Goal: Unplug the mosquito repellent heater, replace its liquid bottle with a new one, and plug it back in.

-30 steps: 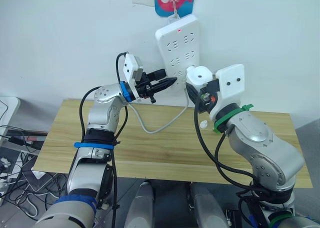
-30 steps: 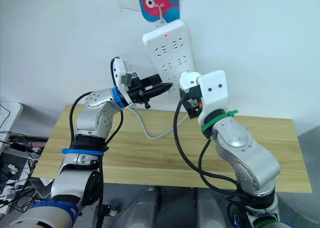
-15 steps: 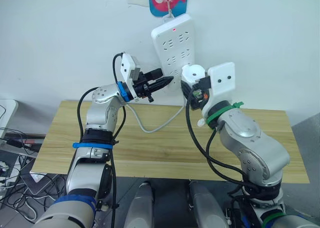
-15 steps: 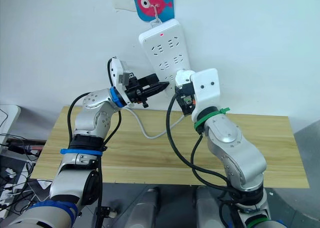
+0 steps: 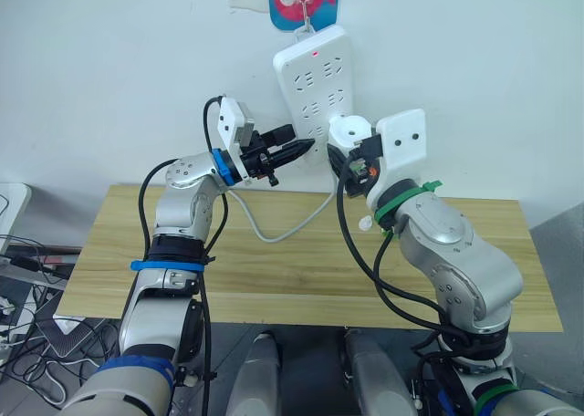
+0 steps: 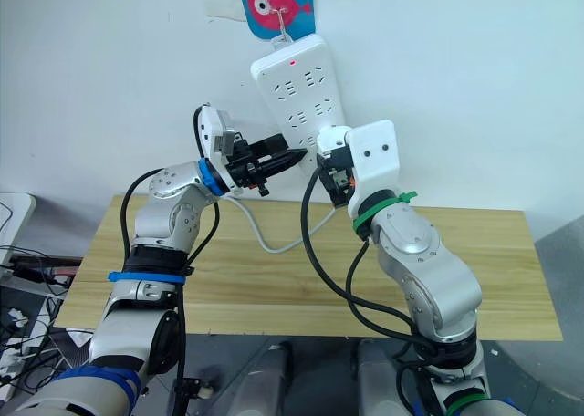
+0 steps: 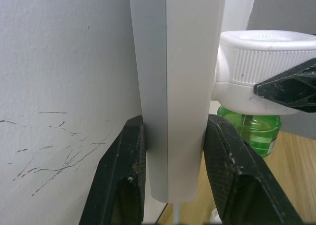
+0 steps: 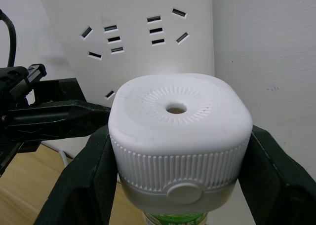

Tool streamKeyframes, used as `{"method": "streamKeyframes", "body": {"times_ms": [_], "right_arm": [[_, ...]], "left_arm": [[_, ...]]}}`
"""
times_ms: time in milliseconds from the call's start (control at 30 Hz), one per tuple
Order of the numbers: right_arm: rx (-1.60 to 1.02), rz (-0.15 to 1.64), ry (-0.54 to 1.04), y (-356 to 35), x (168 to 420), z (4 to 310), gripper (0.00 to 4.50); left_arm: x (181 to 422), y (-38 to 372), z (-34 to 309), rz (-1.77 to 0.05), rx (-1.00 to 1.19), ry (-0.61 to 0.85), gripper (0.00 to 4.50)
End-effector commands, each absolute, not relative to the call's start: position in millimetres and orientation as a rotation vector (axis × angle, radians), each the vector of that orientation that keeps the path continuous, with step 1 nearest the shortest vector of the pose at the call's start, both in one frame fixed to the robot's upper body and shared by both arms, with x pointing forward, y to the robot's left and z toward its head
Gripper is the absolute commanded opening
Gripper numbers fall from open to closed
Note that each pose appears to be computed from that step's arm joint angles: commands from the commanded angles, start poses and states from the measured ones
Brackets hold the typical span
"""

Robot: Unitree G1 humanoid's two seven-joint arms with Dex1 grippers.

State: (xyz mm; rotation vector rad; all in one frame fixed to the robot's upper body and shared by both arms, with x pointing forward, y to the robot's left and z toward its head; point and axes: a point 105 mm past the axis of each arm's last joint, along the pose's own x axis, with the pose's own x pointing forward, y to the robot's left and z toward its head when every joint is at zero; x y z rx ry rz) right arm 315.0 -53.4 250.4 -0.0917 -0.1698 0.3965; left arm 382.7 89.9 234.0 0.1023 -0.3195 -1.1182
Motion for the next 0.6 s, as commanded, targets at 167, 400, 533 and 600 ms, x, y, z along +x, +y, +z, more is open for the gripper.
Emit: {"method": "streamKeyframes", "body": {"times_ms": [167,400,533,600], "right_arm": [[-0.081,0.396,-0.215,-57.0,306.6,259.0,4.46],[-0.067,0.459,-0.21,-67.1,276.8,256.4,4.46],[-0.088,0.475,-0.182,-78.8,264.7,249.9,4.46],[-0.105,0.49,-0.164,-87.2,260.6,244.3,4.46]], "left_arm": [[372.8,74.2,246.5,-1.177,0.163,-0.386,1.3],[374.2,74.0,244.3,-1.174,0.168,-0.382,1.3],[375.7,73.6,244.0,-1.174,0.169,-0.381,1.3],[376.1,73.4,243.8,-1.175,0.17,-0.38,1.3]]}}
